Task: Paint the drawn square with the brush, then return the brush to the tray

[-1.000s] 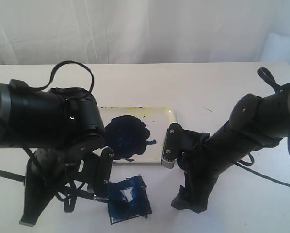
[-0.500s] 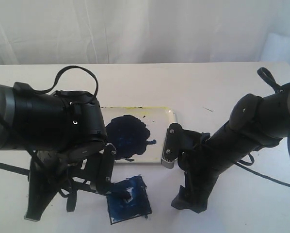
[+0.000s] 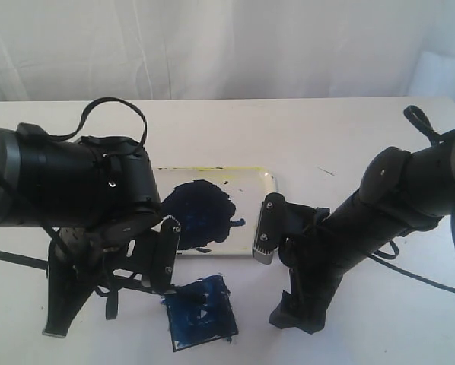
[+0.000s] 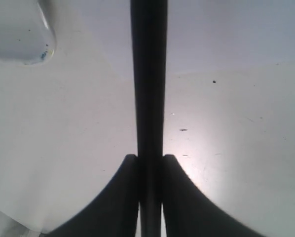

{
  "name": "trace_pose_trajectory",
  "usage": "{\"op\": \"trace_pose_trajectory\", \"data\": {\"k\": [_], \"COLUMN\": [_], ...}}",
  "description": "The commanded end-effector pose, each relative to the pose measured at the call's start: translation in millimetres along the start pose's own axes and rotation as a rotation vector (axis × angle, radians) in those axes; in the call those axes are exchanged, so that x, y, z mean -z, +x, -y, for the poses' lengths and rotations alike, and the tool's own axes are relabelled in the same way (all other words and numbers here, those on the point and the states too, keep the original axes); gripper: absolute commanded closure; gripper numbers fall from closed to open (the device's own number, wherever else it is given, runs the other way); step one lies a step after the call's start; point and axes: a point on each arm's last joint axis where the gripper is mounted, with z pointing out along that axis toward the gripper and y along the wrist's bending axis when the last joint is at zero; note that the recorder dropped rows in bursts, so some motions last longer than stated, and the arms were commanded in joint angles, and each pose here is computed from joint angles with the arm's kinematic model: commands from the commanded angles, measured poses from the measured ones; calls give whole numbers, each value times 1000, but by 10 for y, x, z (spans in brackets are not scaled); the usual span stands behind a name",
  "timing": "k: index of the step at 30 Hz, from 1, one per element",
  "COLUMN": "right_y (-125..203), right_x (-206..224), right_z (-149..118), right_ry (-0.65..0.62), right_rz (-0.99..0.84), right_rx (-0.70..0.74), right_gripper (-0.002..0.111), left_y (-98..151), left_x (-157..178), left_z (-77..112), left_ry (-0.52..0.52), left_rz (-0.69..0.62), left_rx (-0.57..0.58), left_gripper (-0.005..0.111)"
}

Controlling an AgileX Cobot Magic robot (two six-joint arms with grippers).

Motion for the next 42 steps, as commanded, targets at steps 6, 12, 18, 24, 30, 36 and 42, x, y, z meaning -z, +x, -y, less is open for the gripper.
{"op": "trace_pose_trajectory", "data": {"k": [6, 12, 18, 24, 30, 36, 42], "right_y": [81, 81, 81, 81, 81, 81, 81], "right_x": [-62, -62, -62, -62, -62, -62, -62], "right_z": [-29, -27, -27, -29, -29, -27, -27], "right_ry": [-9, -7, -7, -9, -9, -7, -6], "right_rz": [-39, -39, -39, -39, -39, -39, -39], "right_rx": [19, 19, 19, 19, 19, 19, -2], "right_gripper": [19, 19, 19, 19, 19, 19, 19], "left_y": [-78, -87, 6, -23, -94, -96, -146], "left_x": [70, 85, 93, 94, 85, 44, -26], "left_z": [92, 93, -3, 5, 96, 21, 42], "left_ry": [-4, -26, -129, -125, -22, -103, -85], "left_rz": [6, -2, -98, -68, 6, -40, -65], "left_rx": [-30, -48, 33, 56, -30, 10, -20], "left_gripper": [107, 107, 107, 107, 107, 107, 107]}}
